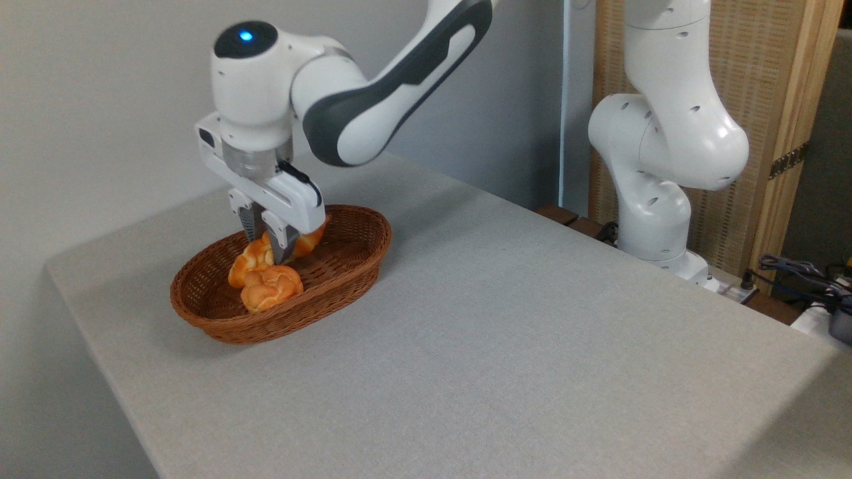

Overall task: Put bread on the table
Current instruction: 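Lift the braided bread out of the basket over its rim, then lower the braided bread onto the table and open the gripper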

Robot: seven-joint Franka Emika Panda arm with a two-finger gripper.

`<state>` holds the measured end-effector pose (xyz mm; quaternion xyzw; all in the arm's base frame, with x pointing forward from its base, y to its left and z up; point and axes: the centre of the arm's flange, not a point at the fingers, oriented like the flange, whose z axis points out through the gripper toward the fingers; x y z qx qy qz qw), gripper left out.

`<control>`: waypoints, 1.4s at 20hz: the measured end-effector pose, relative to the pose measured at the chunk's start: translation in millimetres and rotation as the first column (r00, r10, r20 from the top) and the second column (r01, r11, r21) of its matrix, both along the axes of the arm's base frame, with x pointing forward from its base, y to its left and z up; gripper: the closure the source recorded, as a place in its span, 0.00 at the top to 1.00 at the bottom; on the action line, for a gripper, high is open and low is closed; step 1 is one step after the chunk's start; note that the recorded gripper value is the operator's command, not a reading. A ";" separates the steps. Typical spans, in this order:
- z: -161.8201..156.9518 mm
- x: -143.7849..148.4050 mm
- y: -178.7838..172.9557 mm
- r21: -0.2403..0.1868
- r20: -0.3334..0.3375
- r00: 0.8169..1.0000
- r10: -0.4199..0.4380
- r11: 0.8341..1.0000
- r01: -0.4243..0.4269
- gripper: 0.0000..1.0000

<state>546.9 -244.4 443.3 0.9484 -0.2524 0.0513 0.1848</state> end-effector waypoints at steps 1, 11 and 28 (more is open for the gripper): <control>14.3 5.9 9.7 0.000 -0.011 1.000 -0.012 1.000 0.012 0.29; 117.5 29.7 98.3 0.076 -0.009 0.989 -0.146 0.986 0.146 0.33; 77.0 57.9 223.6 0.419 -0.070 0.959 -0.275 0.864 0.278 1.00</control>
